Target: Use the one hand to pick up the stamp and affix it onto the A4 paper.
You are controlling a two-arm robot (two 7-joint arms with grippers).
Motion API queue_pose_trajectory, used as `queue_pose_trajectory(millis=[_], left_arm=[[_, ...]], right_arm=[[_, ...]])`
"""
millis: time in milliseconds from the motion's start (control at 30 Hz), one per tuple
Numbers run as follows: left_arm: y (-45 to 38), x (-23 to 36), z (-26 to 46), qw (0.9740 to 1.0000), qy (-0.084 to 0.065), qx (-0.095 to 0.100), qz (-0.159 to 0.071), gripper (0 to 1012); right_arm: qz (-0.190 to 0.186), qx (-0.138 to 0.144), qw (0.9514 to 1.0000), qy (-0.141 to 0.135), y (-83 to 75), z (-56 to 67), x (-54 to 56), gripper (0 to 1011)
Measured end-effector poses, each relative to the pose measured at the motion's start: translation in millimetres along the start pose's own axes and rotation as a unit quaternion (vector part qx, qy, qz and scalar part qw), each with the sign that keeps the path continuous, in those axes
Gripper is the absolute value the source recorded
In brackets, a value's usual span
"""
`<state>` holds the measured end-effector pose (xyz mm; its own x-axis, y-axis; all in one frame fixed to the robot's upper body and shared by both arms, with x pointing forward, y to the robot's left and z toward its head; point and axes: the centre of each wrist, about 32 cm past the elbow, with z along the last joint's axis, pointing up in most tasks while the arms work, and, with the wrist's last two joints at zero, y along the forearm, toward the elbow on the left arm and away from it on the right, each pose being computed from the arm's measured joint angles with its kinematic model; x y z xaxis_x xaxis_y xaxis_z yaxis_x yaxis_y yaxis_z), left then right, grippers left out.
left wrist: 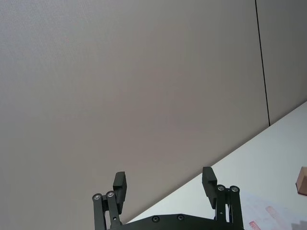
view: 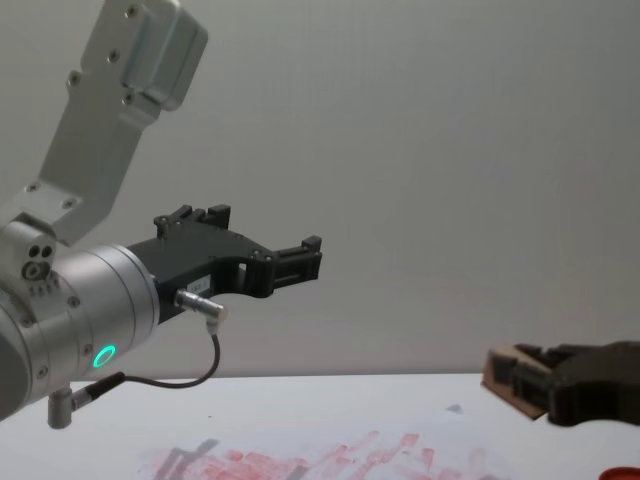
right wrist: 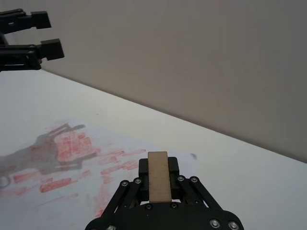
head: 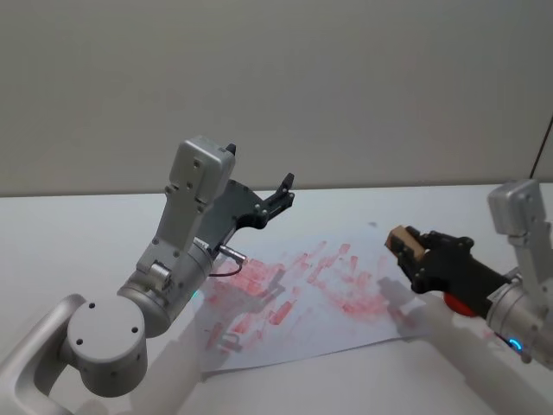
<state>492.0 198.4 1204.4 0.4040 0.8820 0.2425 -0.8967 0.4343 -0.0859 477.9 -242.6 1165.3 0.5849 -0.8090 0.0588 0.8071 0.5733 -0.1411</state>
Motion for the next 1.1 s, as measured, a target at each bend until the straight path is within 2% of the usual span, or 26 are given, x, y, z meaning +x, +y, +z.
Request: queue_pose_trajectory(millis=[133,267,500,733,1100], left_arm=[[0.0,0.0,0.0,1.0,0.0,0.0,0.0,1001],[0.0,0.0,0.0,1.0,0.0,0.0,0.0,1001],[0.0,0.0,0.0,1.0,0.0,0.0,0.0,1001],[0.0,0.0,0.0,1.0,0.0,0.0,0.0,1001],[0.0,0.0,0.0,1.0,0.0,0.0,0.0,1001]], right_arm=[[0.018,-0.012,0.9998,0.001,4.3,-1.3,-2.1,217],[0.037,-0.038,0.9986,0.001,9.4,-4.8,-3.9,217],[0.053,-0.079,0.9955,-0.001,17.4,-12.7,-5.1,217],[0.062,-0.108,0.9922,-0.003,24.3,-19.8,-5.4,217],[0.067,-0.119,0.9906,-0.002,30.8,-22.6,-5.0,217]])
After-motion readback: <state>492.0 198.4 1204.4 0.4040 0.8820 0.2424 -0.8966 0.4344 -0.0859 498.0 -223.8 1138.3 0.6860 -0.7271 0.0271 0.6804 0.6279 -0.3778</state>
